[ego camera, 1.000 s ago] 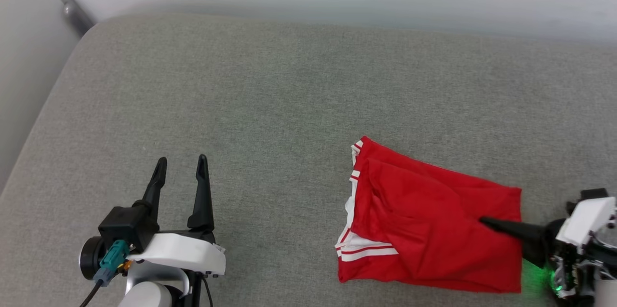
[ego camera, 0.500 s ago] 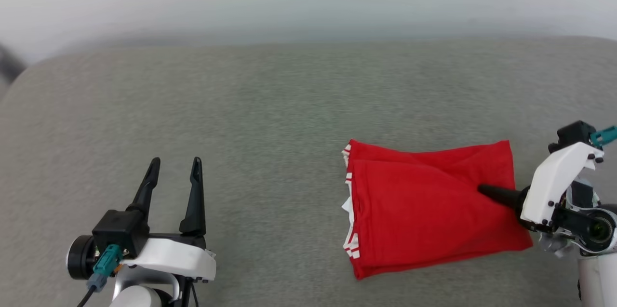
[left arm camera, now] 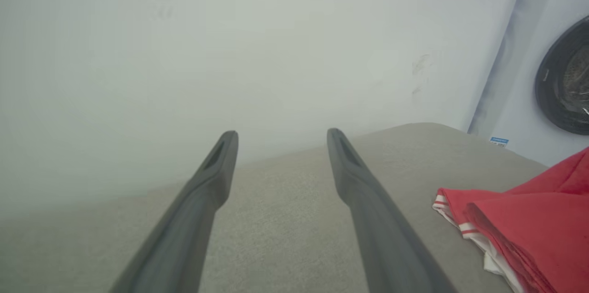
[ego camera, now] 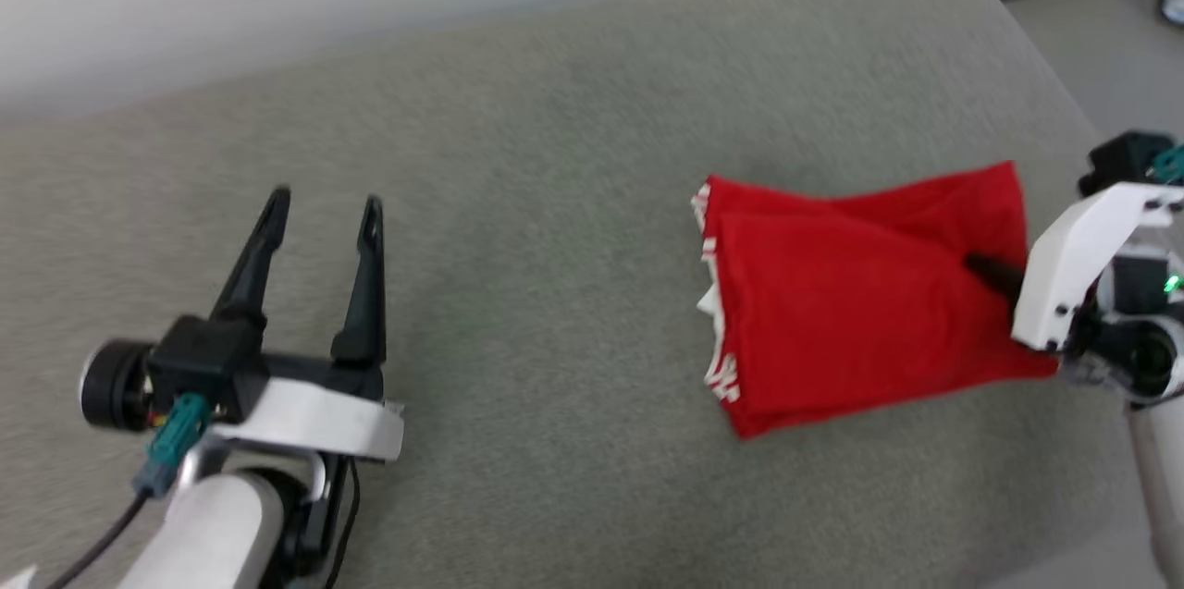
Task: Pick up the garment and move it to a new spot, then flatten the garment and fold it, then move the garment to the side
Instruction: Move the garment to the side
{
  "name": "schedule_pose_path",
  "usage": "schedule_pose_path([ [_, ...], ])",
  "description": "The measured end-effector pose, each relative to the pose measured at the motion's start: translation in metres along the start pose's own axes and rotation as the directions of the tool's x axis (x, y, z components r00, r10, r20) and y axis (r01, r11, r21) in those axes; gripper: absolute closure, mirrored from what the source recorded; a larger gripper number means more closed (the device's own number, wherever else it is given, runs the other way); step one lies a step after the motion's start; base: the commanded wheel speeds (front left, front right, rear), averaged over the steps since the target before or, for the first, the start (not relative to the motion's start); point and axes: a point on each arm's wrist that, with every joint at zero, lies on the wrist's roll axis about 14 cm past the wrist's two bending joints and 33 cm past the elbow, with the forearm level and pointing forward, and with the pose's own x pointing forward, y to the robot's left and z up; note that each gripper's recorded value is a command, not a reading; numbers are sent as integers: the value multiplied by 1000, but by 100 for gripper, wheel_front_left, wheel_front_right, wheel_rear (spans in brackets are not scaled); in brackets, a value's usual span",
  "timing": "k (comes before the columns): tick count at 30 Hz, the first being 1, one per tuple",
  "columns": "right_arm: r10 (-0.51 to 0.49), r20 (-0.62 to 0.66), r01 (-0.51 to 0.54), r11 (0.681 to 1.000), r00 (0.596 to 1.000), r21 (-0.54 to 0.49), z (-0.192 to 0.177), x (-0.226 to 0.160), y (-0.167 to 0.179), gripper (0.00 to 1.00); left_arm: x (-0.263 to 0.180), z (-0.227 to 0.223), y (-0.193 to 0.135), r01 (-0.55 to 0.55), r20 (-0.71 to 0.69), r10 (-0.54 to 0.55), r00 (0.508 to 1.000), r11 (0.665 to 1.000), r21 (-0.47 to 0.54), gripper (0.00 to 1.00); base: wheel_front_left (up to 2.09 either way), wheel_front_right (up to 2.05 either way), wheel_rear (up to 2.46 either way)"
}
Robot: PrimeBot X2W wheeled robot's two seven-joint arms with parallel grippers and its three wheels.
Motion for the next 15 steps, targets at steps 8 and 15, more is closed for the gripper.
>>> schedule_pose_path([
  [8, -287, 86, 289, 957, 954, -19, 31, 13, -91, 100, 64, -30, -34, 178, -4, -178, 984, 984, -33, 0, 0, 0, 0],
  [15, -465, 204, 476, 879, 862, -8, 65, 21, -151, 100, 99, -65, -42, 226, 4, -226, 974, 970, -89, 0, 0, 0, 0],
])
